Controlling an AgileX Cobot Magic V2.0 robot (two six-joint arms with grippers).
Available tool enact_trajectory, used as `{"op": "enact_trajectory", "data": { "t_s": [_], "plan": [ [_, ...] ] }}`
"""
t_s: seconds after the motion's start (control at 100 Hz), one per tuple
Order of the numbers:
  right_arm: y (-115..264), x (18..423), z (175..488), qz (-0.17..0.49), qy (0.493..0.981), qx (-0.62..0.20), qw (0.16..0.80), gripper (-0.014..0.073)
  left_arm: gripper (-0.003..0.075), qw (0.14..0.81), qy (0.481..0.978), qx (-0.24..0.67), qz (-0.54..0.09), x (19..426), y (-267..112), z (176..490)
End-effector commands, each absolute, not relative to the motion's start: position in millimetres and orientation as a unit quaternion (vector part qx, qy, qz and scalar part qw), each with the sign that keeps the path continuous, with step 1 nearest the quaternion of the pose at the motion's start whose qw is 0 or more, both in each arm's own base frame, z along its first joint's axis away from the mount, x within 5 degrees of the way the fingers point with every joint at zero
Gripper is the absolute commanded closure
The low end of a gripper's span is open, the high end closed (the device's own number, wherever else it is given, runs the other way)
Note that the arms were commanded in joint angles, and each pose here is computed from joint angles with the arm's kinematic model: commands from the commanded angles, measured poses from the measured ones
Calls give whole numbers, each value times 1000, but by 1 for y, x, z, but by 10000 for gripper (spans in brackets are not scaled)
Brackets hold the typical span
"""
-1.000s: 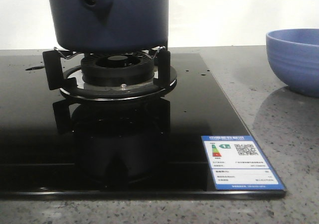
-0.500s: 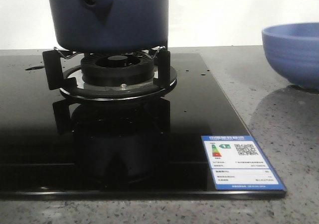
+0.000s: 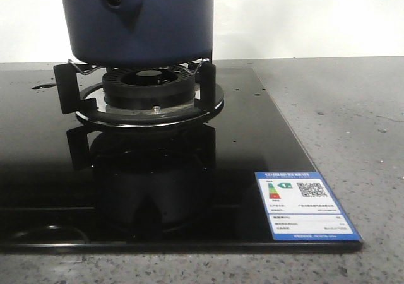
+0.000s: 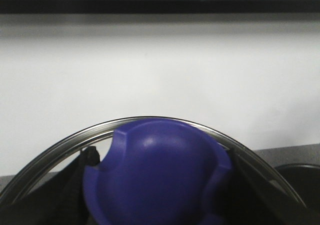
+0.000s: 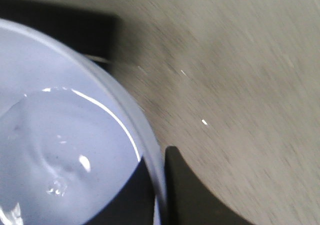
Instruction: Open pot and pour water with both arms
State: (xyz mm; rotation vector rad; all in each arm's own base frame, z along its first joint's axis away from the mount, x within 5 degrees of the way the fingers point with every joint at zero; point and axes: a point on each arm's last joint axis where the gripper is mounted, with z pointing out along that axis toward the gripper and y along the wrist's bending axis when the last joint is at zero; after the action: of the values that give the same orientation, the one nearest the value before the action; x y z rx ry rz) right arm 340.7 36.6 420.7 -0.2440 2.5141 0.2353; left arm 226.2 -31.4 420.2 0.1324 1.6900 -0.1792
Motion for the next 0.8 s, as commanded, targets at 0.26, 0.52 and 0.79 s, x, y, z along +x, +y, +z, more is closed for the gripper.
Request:
{"op": "enact_trajectory", "data": {
  "t_s": [0.26,0.52,0.79],
  "plan": [
    [114,350,484,155,887,-173,399,636,373,705,705,40,-73,219,-27,440],
    [156,371,483,218,842,-186,457,636,373,705,705,40,-73,219,-27,440],
    [180,382,477,210,809,-207,509,636,373,705,705,40,-73,219,-27,440]
  ]
}}
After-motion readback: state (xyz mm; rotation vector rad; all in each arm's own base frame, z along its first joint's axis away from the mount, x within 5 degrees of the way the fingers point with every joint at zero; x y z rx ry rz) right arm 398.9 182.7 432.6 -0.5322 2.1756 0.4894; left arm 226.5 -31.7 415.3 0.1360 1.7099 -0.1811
